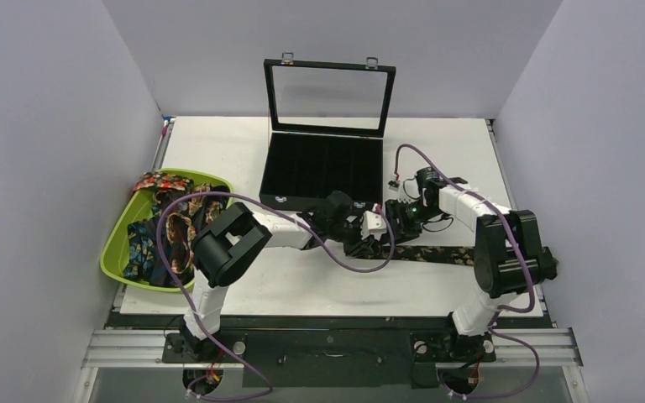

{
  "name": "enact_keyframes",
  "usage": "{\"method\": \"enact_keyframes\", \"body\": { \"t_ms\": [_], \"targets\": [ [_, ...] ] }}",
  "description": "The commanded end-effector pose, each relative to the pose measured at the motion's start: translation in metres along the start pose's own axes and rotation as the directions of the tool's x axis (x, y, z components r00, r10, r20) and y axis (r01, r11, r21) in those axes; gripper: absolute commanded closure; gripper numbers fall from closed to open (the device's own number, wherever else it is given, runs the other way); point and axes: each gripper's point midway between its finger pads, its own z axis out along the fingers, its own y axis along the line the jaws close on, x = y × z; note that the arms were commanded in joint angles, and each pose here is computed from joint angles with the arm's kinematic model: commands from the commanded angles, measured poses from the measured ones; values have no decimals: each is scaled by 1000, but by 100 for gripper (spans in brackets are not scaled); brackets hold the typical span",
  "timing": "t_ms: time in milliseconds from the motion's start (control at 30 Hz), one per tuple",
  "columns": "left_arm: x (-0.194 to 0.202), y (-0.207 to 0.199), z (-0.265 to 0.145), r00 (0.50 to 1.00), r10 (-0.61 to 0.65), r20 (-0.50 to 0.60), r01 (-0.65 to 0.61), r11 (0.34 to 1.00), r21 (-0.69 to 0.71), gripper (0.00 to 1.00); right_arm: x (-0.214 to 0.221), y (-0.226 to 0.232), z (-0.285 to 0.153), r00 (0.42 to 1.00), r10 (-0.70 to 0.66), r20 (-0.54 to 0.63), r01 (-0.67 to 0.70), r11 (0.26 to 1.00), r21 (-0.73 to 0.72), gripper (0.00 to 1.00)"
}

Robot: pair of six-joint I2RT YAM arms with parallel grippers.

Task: Roll the ties
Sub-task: Roll the tie at the center of the board.

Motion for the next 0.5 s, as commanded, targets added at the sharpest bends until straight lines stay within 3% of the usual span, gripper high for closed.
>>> {"method": "enact_keyframes", "body": {
  "t_ms": [0, 133, 267, 467],
  "targets": [
    [37, -5, -4, 990, -20, -138, 18, 1000, -13, 76, -16, 39, -24, 997, -32, 75, 41, 992, -120, 58],
    [39, -6, -5, 989, -16, -145, 14, 1000, -15, 75, -15, 50, -17, 999, -11, 53, 20, 987, -162, 54],
    [38, -5, -5, 989, -13, -147, 10, 1000, -19, 75, -13, 41, -2, 1000, -15, 21, 17, 995, -103, 54],
    [38, -6, -7, 989, -13, -150, 10, 1000, -19, 75, -8, 20, 11, 1000, -11, -24, 10, 999, -34, 67]
  ]
}}
